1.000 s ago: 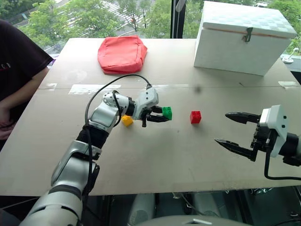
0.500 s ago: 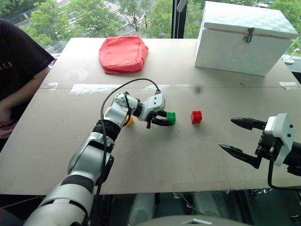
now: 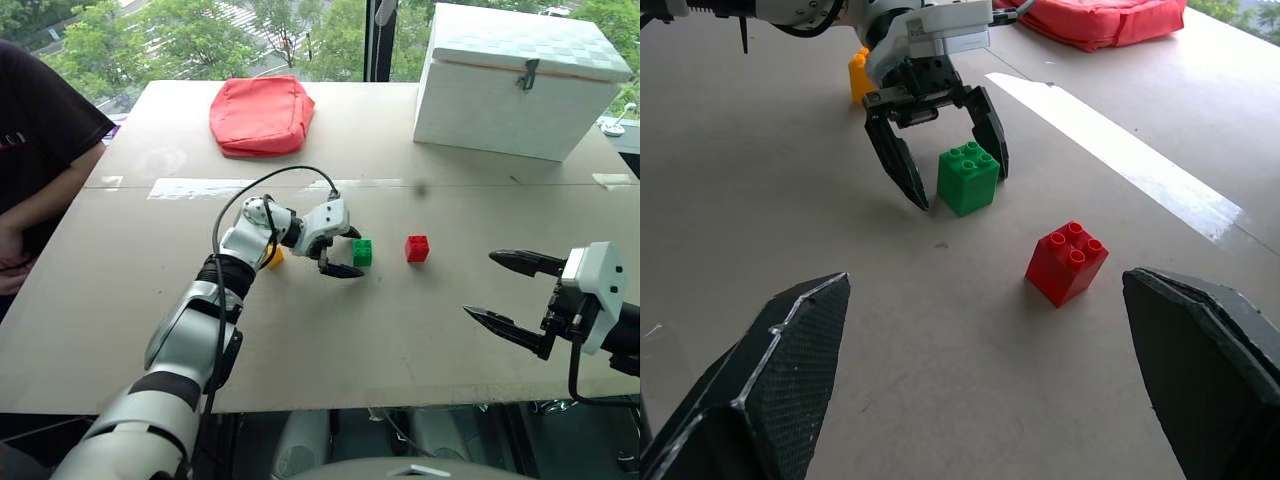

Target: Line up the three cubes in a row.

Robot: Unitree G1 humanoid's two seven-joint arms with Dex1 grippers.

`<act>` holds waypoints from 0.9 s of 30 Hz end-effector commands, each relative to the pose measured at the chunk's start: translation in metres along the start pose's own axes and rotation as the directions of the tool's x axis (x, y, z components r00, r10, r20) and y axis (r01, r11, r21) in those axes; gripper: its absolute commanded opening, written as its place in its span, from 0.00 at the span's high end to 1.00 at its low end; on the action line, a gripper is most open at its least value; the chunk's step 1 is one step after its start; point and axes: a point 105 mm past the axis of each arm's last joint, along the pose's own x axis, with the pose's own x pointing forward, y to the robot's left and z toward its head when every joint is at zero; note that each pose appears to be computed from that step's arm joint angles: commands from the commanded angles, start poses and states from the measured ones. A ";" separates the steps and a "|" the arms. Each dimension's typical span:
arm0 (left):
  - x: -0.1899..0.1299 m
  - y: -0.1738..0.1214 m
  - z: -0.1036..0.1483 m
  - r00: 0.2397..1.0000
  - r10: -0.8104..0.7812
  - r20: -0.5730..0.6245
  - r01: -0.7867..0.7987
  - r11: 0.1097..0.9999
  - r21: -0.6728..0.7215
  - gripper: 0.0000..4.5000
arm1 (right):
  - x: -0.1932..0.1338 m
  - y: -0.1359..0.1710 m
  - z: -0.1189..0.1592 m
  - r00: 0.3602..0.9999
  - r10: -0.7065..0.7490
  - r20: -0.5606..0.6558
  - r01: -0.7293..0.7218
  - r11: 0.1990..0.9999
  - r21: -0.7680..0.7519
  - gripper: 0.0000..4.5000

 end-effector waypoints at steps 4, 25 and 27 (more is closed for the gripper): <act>-0.082 -0.011 0.023 0.981 0.166 0.097 -0.159 0.985 -0.070 0.02 | 0.003 0.001 0.008 0.998 0.044 0.039 -0.043 0.999 -0.031 0.00; -0.111 -0.025 -0.048 0.846 0.518 -0.129 -0.531 0.789 -0.309 0.28 | 0.016 0.004 0.006 0.991 0.106 0.079 -0.103 0.994 -0.042 0.00; -0.114 -0.025 -0.051 0.857 0.497 -0.136 -0.514 0.803 -0.301 0.46 | 0.015 0.005 0.005 0.993 0.095 0.074 -0.092 0.995 -0.041 0.00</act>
